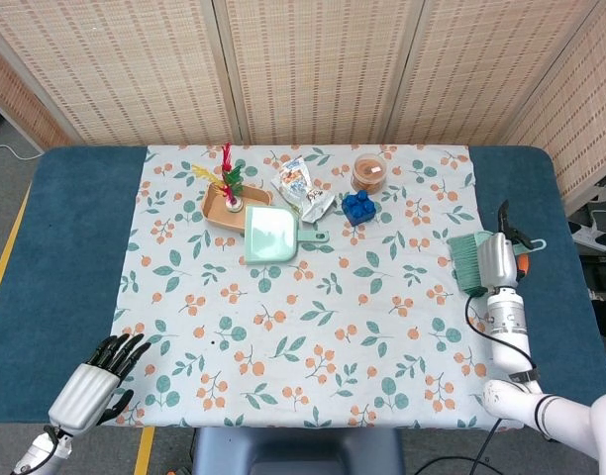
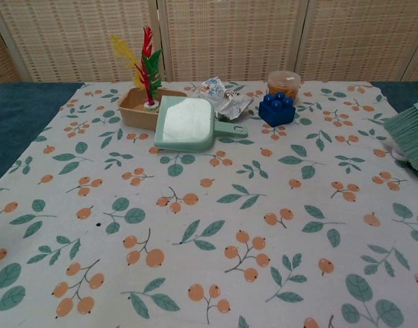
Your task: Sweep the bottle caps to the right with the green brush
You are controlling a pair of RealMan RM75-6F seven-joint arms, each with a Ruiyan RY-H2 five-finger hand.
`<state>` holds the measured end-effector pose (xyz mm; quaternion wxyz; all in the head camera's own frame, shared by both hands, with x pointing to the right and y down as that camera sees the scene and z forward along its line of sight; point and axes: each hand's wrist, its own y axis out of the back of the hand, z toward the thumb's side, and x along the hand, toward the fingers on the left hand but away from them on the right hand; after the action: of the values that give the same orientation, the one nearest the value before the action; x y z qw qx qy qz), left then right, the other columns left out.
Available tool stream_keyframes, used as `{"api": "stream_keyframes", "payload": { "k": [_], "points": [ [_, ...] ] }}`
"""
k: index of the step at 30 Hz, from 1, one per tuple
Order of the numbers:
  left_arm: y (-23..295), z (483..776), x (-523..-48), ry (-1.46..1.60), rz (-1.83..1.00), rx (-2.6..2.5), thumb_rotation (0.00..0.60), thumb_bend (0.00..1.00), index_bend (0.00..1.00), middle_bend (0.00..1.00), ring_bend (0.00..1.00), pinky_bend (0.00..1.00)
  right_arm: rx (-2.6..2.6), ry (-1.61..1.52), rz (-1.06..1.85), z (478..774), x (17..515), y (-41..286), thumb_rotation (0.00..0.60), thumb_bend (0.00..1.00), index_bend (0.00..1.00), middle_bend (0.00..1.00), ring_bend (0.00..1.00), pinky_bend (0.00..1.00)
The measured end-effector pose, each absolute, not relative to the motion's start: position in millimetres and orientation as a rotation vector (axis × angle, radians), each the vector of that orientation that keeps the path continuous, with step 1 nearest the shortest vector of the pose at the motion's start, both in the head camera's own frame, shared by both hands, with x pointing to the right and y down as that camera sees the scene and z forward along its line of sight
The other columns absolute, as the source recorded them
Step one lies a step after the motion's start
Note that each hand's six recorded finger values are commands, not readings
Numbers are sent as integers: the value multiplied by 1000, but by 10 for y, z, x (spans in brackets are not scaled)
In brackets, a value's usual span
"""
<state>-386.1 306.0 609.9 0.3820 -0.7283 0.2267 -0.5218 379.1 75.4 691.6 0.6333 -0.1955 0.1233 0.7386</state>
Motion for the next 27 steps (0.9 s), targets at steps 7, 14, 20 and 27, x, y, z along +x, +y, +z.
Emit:
{"api": "stream_keyframes", "payload": {
  "k": [7,14,20,27],
  "points": [
    [3058,6074,-3862,587,-1325,-1859,600,413,0,0,0,95,-628,79,1703,6715,3733,728,600,500,988,857,599,0],
    [3100,6042,-3838,581,-1310,-1875,600,413,0,0,0,95,-1198,-250,1649,6656,3197,1279,600,501,988,857,593,0],
    [3106,6021,-3844,584,-1304,-1876,600,414,0,0,0,94,-1542,-364,1574,6678,2701,1890,600,503,976,857,584,0],
    [3086,5997,-3873,598,-1305,-1878,600,412,0,0,0,95,-1513,-301,1555,6990,2597,2209,600,452,573,641,410,0]
  ]
}}
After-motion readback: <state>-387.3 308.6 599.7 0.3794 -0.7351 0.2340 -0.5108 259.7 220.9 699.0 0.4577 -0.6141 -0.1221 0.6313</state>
